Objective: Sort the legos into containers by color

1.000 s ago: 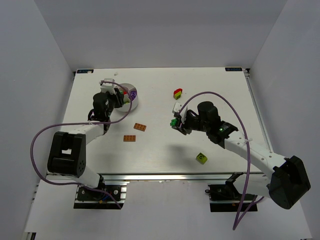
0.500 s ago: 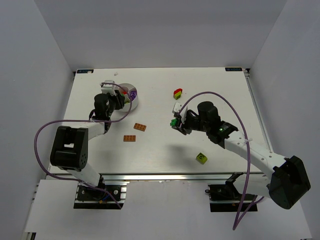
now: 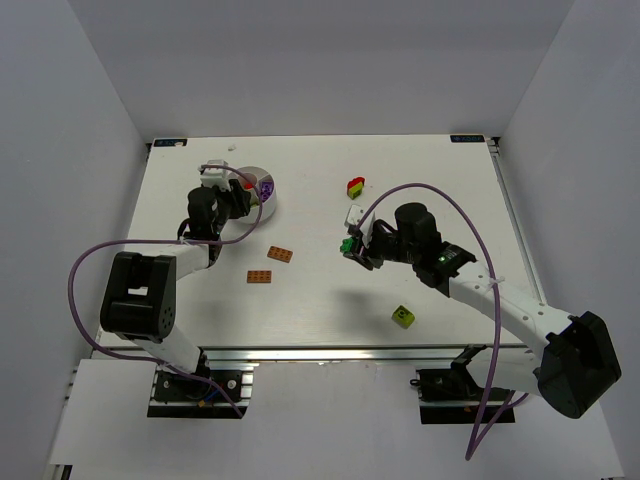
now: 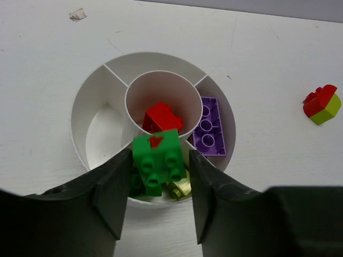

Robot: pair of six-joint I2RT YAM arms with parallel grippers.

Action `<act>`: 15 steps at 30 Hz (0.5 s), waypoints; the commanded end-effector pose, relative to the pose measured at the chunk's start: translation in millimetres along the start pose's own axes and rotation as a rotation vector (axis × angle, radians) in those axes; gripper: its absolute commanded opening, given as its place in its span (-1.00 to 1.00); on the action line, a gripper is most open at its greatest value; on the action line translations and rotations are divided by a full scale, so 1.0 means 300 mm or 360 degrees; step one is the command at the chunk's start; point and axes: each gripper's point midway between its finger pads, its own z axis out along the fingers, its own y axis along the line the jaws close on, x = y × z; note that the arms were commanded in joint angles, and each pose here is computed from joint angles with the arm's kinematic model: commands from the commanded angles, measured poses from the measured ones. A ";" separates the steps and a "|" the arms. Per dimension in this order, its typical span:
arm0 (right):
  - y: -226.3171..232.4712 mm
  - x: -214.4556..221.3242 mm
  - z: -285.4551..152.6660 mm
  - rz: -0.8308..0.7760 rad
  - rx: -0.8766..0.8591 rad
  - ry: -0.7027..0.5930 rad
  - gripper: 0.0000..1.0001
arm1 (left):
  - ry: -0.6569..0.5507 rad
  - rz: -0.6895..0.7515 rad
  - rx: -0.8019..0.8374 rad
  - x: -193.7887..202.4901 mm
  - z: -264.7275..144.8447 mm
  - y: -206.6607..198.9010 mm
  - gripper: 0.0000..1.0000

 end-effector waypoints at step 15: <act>-0.010 -0.069 -0.012 -0.0025 0.0008 -0.0097 -1.00 | -0.0161 -0.0038 0.0014 -0.174 -0.024 -0.024 0.48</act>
